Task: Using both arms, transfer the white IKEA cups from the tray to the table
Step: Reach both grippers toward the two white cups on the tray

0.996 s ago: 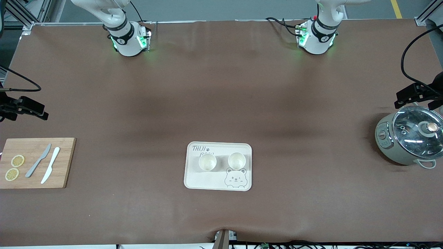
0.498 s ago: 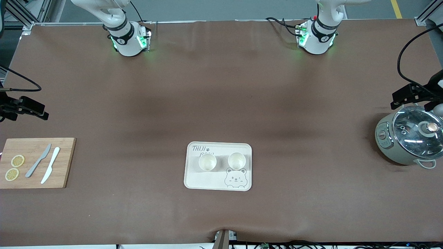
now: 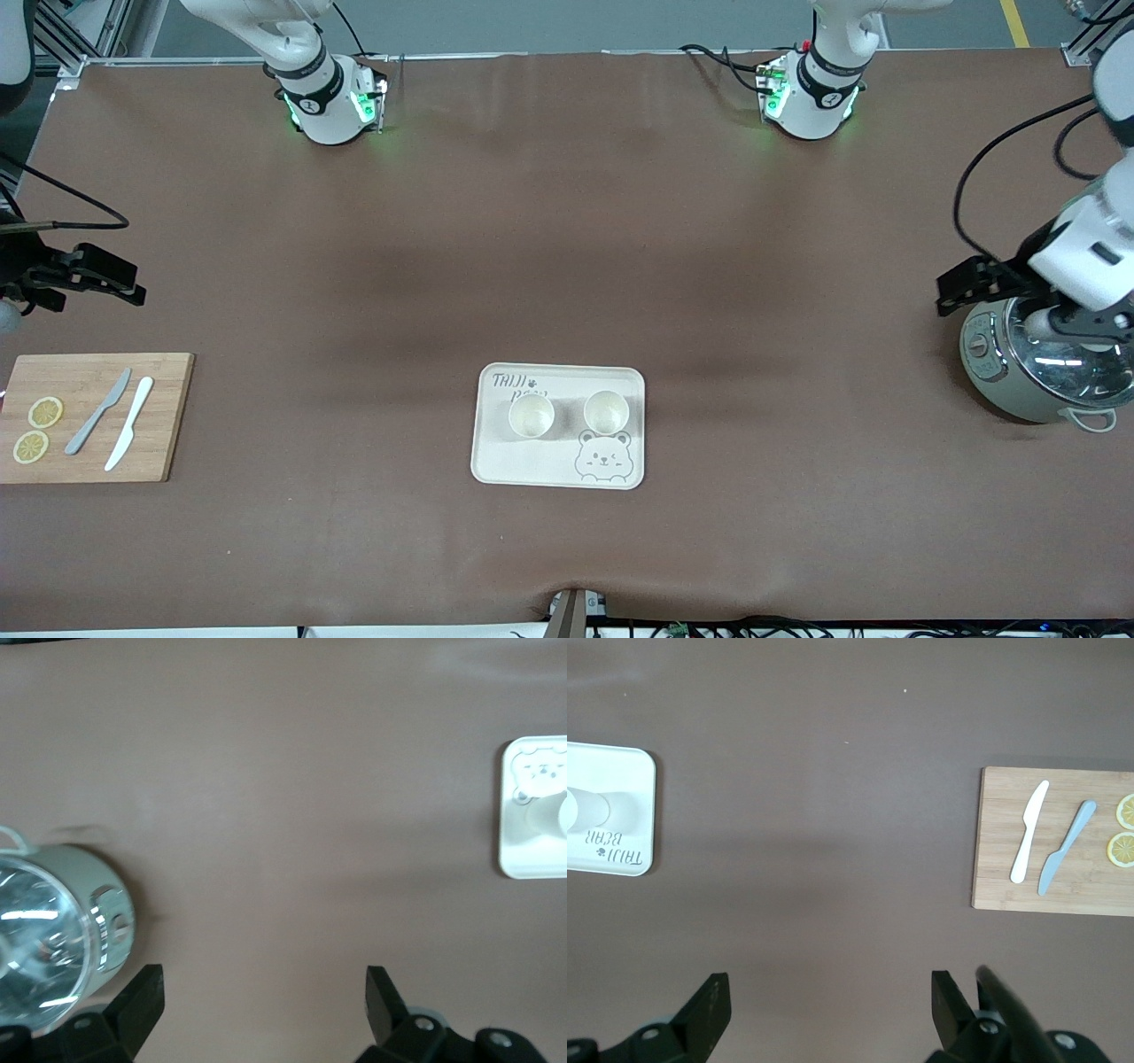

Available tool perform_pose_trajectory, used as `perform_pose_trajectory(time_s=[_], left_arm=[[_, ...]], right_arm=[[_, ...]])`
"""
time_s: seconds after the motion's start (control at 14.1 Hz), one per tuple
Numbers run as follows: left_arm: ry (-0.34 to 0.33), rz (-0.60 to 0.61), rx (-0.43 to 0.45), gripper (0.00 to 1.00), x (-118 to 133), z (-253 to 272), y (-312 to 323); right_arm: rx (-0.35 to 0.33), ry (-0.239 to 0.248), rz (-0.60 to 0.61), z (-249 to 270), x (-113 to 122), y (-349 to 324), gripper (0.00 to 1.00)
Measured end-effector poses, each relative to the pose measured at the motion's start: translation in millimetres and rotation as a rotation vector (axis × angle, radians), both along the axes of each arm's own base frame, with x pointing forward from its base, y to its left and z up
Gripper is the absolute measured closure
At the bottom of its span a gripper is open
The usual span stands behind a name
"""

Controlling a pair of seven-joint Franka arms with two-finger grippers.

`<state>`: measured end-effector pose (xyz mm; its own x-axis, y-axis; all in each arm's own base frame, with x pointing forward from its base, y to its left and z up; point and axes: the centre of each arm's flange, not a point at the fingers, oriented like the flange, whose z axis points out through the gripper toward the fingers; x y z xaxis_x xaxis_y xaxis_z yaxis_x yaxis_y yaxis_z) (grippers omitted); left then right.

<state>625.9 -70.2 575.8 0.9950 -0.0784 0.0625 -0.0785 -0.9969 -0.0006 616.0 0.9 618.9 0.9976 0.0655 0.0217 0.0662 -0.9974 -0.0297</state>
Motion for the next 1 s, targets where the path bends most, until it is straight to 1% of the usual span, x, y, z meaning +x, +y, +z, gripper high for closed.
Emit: perform_pose_trajectory(time_s=[0.28, 0.43, 0.57, 0.78, 1.0], left_arm=[[0.028, 0.059, -0.006, 0.00, 25.5, -42.7, -67.7], [0.039, 0.080, -0.006, 0.00, 36.5, -64.9, -102.8], [0.033, 0.094, -0.011, 0.00, 44.1, -86.1, -135.2], [0.033, 0.081, -0.008, 0.00, 50.3, -119.6, -180.1], [0.009, 0.092, -0.020, 0.00, 54.6, -147.3, -215.0]], right_arm=[[0.047, 0.003, -0.005, 0.2, -0.5, 25.7, 0.00], [0.058, 0.007, -0.021, 0.3, -1.8, 46.7, 0.00], [0.061, 0.007, -0.043, 0.7, -3.8, 72.8, 0.00], [0.071, -0.015, -0.089, 2.8, -7.9, 122.3, 0.00], [0.086, -0.043, -0.129, 2.8, -11.1, 160.0, 0.00]])
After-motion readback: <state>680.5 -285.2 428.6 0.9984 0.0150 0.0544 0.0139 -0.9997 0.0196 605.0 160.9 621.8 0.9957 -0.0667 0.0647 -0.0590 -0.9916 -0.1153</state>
